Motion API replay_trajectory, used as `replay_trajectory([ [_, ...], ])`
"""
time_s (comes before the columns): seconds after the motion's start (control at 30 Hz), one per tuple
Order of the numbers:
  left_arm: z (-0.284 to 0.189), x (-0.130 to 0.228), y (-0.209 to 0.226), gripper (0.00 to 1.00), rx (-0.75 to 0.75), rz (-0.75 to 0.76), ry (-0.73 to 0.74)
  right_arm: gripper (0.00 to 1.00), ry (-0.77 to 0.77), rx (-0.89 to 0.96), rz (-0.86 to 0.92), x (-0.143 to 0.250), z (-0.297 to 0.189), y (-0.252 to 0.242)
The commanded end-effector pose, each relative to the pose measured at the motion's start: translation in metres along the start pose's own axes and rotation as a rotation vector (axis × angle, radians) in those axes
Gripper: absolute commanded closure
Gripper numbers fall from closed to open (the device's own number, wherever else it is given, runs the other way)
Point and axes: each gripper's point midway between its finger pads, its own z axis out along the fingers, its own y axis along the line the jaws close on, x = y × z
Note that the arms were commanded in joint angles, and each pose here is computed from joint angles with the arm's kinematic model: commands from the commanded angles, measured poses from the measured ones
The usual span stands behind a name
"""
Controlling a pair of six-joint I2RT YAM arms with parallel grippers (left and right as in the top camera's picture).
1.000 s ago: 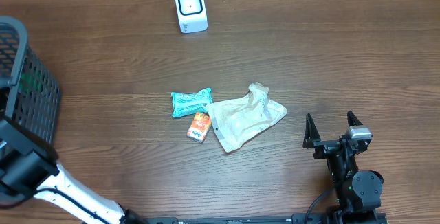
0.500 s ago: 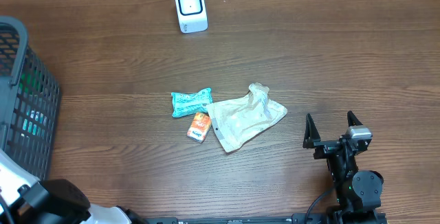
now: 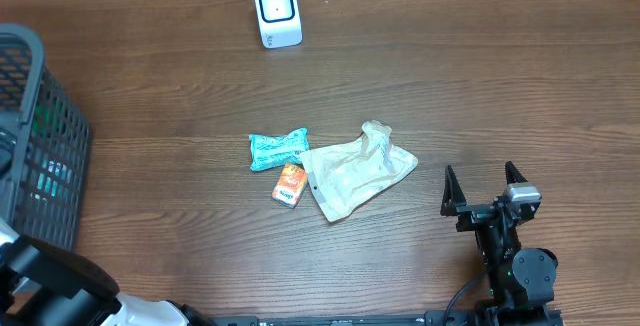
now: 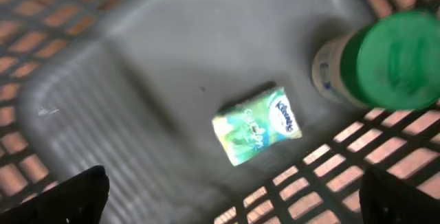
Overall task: Scan the item barcode
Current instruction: 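Lift the tissue pack out and carry it to the table center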
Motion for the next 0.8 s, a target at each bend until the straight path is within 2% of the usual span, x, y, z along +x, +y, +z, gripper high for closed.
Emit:
replay_trajectory([
  [0.0,0.023,0.010,-0.018,0.00,0.079,0.218,0.005,0.00,-0.001,0.011,-0.001,0.002,0.000,-0.002],
  [0.1,0.040,0.009,-0.019,0.00,0.077,0.307,-0.009,0.00,-0.001,0.011,-0.001,0.002,0.000,-0.002],
  [0.2,0.058,0.007,-0.020,0.00,0.080,0.328,-0.008,0.00,-0.001,0.011,-0.001,0.002,0.000,-0.002],
  [0.37,0.092,0.021,-0.024,0.02,0.098,0.353,0.070,0.00,-0.001,0.011,-0.001,0.002,0.000,-0.002],
  [0.5,0.114,0.035,-0.025,0.07,0.113,0.360,0.136,0.00,-0.001,0.011,-0.001,0.002,0.000,-0.002],
  [0.67,0.127,0.042,-0.025,0.34,0.115,0.359,0.168,0.00,-0.001,0.011,-0.001,0.002,0.000,-0.002],
  [0.77,0.129,0.040,-0.025,0.43,0.114,0.359,0.161,0.00,-0.001,0.011,-0.001,0.002,0.000,-0.002],
])
